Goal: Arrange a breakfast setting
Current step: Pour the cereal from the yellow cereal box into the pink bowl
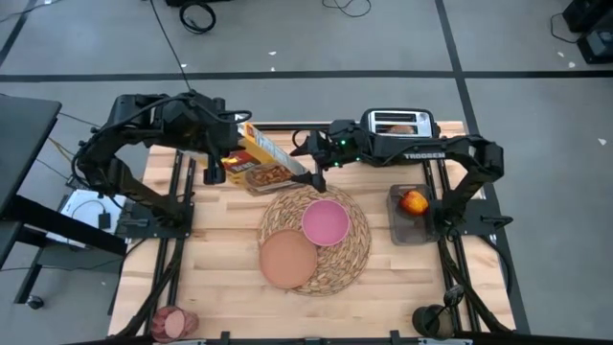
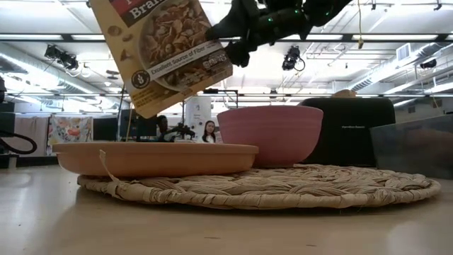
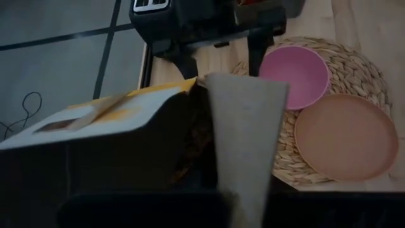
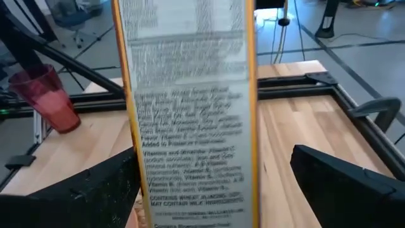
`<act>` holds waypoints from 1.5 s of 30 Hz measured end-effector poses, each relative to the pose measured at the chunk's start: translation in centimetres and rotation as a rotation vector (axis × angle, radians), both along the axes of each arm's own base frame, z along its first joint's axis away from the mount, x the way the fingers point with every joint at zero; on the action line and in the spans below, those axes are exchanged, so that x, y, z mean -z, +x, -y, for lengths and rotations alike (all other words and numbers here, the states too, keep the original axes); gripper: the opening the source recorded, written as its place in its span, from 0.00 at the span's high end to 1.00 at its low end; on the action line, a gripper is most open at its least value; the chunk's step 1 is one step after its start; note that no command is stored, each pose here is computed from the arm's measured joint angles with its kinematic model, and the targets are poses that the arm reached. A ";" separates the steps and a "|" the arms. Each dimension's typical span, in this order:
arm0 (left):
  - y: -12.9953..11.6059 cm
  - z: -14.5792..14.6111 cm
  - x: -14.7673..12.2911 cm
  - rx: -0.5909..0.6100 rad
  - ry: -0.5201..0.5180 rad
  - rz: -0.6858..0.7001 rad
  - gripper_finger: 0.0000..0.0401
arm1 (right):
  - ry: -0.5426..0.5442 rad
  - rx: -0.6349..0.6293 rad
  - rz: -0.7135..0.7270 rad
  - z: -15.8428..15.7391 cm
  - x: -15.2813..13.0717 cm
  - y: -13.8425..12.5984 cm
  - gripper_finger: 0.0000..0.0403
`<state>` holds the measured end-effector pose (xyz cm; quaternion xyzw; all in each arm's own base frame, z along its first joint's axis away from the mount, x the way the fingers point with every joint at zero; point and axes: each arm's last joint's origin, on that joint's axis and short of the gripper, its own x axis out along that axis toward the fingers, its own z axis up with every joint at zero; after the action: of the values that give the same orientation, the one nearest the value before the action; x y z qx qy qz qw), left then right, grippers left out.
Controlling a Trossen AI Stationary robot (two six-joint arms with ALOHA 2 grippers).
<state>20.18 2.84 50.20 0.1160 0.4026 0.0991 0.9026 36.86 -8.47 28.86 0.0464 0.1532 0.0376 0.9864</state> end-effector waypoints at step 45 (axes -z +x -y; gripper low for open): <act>-10.0 1.0 -6.5 -0.157 -0.092 0.527 0.49 | -0.027 0.093 0.199 0.1 -5.3 -2.8 0.44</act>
<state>10.22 1.89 56.69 0.0135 0.1657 0.1771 0.9701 34.02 -8.61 34.19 0.0362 0.0528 -0.0059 0.9979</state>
